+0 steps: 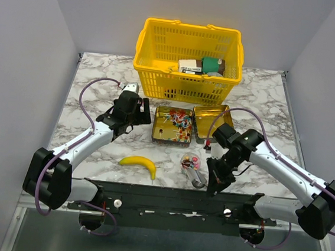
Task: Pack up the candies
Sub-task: Place the fake candies in the packing bottle.
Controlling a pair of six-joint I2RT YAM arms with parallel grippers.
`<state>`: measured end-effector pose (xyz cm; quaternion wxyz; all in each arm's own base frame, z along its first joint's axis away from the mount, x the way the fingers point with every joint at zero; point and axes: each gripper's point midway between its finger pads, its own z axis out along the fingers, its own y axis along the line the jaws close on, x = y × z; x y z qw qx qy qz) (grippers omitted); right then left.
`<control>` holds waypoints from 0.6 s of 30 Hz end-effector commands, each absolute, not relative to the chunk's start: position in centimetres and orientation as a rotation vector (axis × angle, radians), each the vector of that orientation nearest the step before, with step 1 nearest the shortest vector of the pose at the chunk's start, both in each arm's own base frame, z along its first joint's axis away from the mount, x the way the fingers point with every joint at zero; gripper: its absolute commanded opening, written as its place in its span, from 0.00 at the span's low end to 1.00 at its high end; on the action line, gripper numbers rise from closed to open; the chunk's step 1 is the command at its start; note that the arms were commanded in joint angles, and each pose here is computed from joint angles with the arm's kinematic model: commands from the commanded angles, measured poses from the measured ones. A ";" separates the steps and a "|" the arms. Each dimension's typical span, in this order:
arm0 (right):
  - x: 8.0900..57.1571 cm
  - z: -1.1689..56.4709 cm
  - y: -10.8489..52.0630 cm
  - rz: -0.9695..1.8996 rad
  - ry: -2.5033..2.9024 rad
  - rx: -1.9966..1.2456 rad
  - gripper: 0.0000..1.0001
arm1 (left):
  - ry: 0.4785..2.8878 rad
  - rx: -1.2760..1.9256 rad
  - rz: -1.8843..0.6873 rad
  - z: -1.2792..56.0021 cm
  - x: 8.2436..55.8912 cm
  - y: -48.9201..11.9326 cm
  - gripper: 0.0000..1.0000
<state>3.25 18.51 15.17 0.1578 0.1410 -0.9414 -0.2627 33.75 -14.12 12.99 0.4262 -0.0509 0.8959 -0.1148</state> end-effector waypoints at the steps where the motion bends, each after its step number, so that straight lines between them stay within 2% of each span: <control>1: 3.1 16.5 19.4 -0.887 -2.623 0.263 0.01 | 2.184 -0.151 -0.292 14.8 34.5 -13.9 0.99; 13: 4.0 19.3 20.6 -1.012 -2.637 0.233 0.01 | 2.202 -0.146 -0.332 14.4 34.4 -14.6 0.99; 18: 8.4 21.3 22.6 -1.041 -2.785 0.294 0.01 | 2.236 -0.147 -0.345 13.9 34.3 -14.8 0.99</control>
